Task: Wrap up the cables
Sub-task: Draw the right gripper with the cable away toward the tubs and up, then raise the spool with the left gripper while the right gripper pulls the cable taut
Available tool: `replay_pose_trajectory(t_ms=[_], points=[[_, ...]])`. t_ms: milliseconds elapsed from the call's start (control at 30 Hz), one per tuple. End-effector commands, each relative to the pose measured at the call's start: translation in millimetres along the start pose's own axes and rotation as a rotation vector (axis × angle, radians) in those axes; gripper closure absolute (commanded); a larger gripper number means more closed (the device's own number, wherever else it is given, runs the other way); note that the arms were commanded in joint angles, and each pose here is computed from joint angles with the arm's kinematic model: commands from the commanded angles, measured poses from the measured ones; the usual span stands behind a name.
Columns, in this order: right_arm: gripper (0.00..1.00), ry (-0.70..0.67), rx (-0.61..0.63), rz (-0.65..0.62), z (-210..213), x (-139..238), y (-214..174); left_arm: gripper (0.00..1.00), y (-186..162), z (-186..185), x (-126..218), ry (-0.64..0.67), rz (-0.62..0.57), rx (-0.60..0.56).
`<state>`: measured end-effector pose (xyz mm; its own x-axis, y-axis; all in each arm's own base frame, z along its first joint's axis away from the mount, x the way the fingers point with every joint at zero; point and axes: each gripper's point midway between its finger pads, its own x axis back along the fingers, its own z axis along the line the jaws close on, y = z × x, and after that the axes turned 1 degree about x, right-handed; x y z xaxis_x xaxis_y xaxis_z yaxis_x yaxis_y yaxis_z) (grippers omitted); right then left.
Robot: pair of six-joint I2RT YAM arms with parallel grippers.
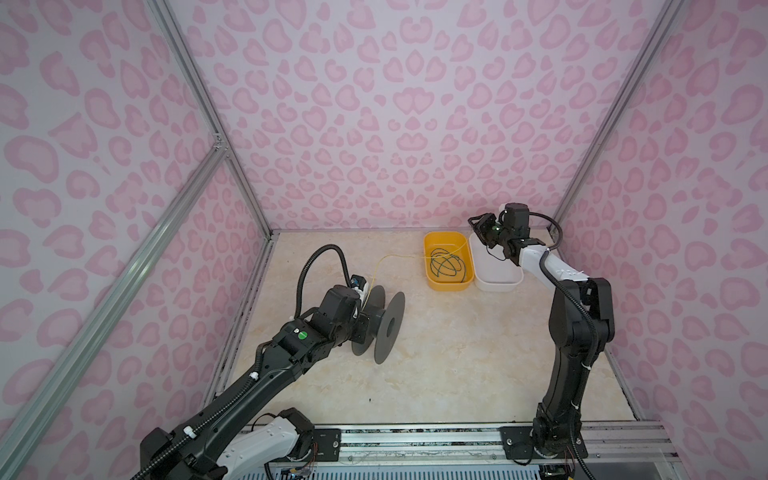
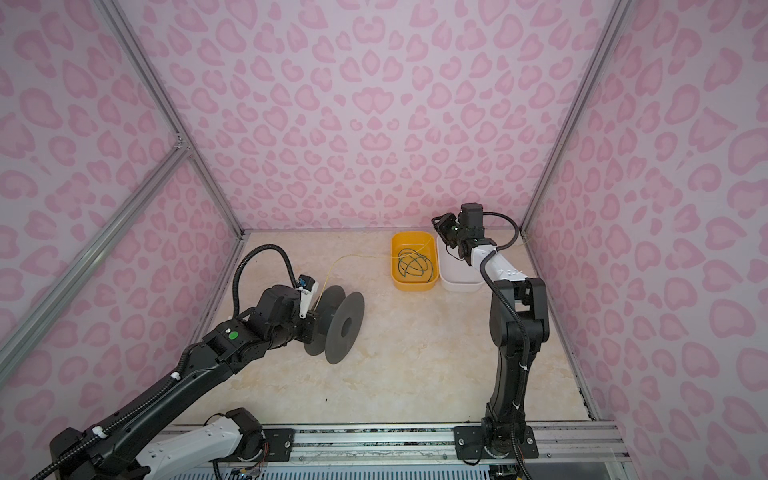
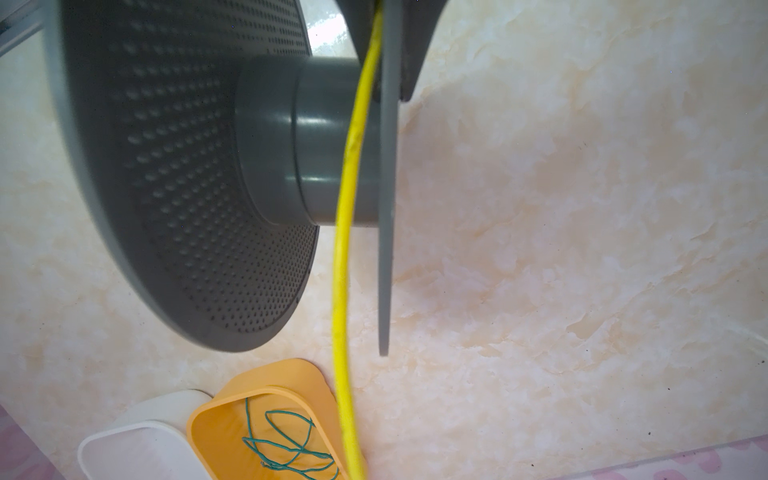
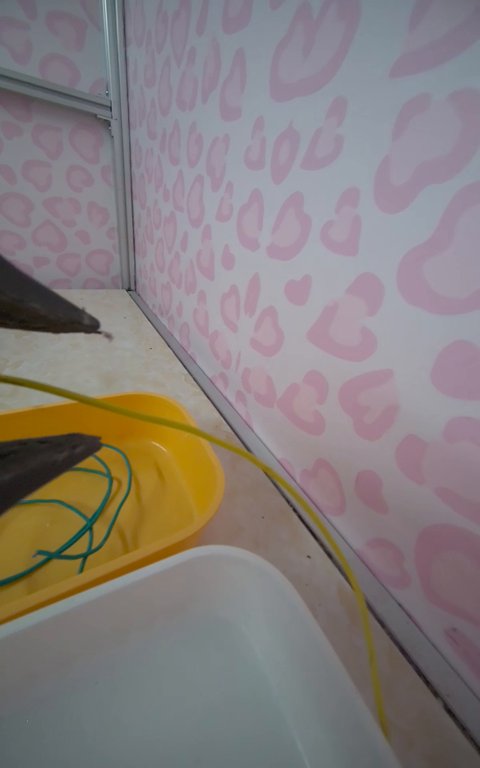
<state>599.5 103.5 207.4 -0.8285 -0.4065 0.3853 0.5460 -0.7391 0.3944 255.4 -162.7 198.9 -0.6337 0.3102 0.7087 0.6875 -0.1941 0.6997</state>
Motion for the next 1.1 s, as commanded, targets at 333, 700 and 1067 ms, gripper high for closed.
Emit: replay_pose_trajectory(t_ms=[333, 700, 1067], points=[[0.99, 0.060, -0.039, 0.001, 11.8, -20.4, 36.6, 0.96, 11.4, 1.6, 10.7, 0.004, -0.053, 0.026], [1.00, 0.168, -0.048, -0.117, 50.9, 41.2, 65.1, 0.96, 24.2, 13.0, 36.0, 0.057, -0.110, -0.014], [1.00, 0.192, 0.003, -0.197, 77.3, 82.0, 87.0, 0.96, 49.2, 12.7, 78.5, 0.041, -0.205, -0.045]])
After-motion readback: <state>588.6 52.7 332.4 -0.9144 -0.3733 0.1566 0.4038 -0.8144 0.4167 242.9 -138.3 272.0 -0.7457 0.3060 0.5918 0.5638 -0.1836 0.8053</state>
